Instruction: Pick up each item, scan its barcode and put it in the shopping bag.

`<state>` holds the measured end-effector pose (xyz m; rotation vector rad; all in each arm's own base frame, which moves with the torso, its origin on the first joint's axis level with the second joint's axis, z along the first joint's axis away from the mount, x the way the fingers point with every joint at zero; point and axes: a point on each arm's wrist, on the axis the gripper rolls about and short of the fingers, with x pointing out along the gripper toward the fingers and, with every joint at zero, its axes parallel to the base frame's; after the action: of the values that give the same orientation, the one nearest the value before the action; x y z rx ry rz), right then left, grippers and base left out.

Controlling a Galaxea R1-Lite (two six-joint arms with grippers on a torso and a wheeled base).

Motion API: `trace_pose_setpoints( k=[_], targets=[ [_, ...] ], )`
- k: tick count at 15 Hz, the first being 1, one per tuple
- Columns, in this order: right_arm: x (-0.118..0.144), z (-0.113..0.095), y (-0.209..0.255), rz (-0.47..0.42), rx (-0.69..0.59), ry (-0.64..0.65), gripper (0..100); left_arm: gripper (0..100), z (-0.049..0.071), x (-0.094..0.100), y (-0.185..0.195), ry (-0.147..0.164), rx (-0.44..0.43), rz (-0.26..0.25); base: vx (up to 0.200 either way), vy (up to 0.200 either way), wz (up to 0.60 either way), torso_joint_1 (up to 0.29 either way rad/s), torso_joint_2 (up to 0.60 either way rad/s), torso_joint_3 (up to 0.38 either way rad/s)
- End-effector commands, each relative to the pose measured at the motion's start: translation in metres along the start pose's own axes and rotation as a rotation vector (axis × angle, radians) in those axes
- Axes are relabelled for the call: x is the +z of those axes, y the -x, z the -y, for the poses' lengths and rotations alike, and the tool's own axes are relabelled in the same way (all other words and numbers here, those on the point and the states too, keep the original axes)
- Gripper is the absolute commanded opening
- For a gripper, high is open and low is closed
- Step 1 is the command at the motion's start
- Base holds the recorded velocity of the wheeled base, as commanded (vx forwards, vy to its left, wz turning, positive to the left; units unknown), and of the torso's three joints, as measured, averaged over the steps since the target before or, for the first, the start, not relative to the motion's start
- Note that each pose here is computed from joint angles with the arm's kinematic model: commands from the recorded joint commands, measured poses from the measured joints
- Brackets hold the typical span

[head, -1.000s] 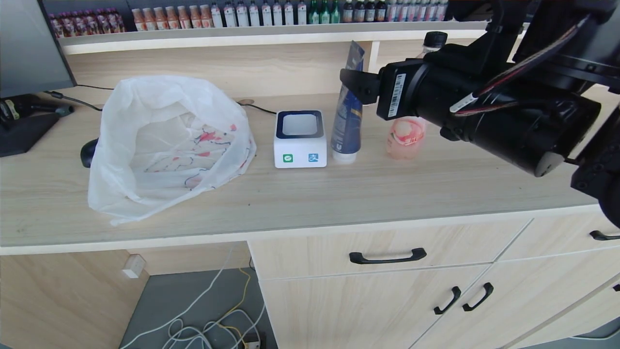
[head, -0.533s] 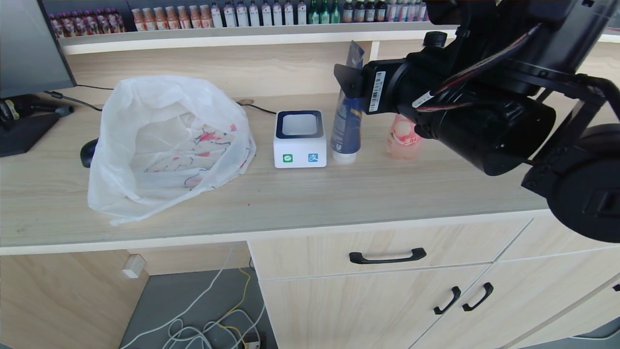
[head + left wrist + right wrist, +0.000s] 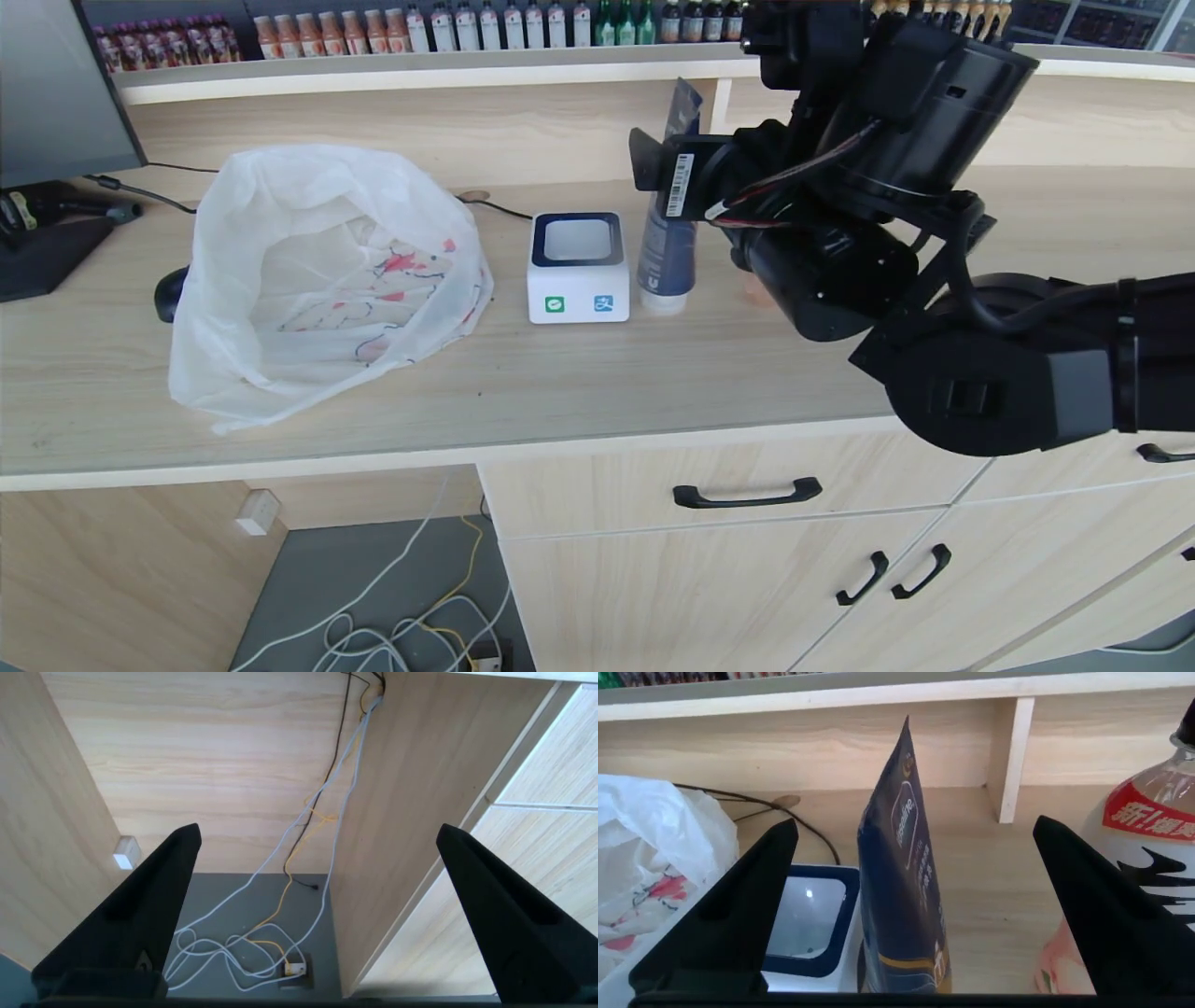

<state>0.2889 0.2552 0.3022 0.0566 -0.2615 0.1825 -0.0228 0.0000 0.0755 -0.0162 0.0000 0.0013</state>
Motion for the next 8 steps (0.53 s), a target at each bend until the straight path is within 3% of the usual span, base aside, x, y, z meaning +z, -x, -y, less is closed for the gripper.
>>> trace_pose_setpoints(
  k=[1,8],
  targets=[
    [-0.0101,-0.0021,-0.0042,-0.018,-0.001,0.012,100,100,0.0,0.0,0.0,0.001,0.0,0.0,0.0,0.0,0.0,0.0,0.0,0.0],
    [-0.02,-0.0052,-0.0069,-0.035,0.008,-0.001,100,100,0.0,0.0,0.0,0.001,0.0,0.0,0.0,0.0,0.0,0.0,0.0,0.0]
  ],
)
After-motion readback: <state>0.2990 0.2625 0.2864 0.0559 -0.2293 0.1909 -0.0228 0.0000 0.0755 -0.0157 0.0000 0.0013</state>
